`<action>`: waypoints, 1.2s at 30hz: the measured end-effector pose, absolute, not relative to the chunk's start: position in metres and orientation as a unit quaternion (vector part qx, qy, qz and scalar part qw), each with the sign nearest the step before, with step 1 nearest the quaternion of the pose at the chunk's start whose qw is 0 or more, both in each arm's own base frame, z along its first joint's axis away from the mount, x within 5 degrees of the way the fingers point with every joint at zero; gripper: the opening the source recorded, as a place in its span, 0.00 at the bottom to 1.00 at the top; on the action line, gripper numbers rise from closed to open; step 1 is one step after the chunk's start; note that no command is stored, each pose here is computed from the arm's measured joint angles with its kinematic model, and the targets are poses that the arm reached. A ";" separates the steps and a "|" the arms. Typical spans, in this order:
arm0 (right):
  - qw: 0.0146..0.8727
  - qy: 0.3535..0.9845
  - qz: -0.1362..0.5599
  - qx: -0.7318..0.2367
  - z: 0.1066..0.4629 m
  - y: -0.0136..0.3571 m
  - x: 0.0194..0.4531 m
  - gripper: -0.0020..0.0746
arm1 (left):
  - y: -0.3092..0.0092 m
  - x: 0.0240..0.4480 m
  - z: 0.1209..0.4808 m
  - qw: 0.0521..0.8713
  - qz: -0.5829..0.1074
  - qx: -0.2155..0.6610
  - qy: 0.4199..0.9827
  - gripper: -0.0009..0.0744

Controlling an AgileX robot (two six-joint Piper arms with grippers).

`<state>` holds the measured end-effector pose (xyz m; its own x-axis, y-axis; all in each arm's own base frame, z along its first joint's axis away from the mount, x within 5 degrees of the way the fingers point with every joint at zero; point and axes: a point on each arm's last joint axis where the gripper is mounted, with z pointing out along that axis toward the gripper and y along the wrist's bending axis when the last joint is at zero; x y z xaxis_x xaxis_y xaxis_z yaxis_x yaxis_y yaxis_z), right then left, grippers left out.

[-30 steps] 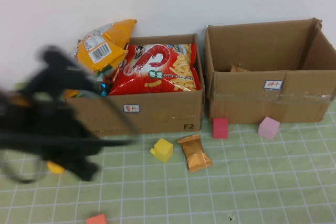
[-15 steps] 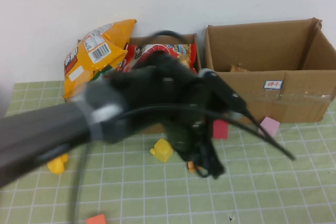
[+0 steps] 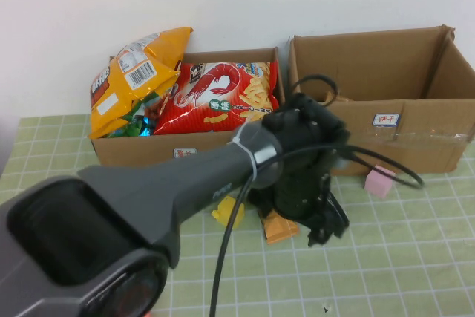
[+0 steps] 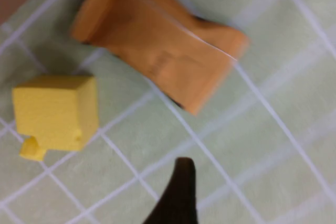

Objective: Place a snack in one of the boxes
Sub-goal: Pick up the biscuit

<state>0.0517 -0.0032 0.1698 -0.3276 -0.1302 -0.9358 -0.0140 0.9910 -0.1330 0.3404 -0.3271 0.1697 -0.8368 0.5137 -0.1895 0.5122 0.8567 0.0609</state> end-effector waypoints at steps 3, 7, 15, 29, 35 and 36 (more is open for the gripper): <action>0.578 0.813 -0.051 -0.045 0.170 -0.003 0.052 0.03 | -0.317 0.360 0.156 0.101 -0.010 0.188 0.977 0.92; 0.578 0.813 -0.051 -0.045 0.170 -0.003 0.052 0.03 | -0.305 0.380 0.143 0.105 -0.048 0.106 0.988 0.89; 0.578 0.813 -0.051 -0.045 0.170 -0.003 0.052 0.03 | -0.310 0.391 0.119 0.123 -0.083 0.070 0.986 0.85; 0.578 0.813 -0.051 -0.045 0.170 -0.003 0.052 0.03 | -0.308 0.392 0.091 0.101 -0.058 0.060 0.991 0.79; 0.578 0.813 -0.051 -0.045 0.170 -0.003 0.052 0.03 | -0.306 0.390 0.091 0.092 -0.044 0.073 0.992 0.32; 0.578 0.813 -0.051 -0.045 0.170 -0.003 0.052 0.03 | -0.305 0.389 0.091 0.088 -0.039 0.080 0.992 0.23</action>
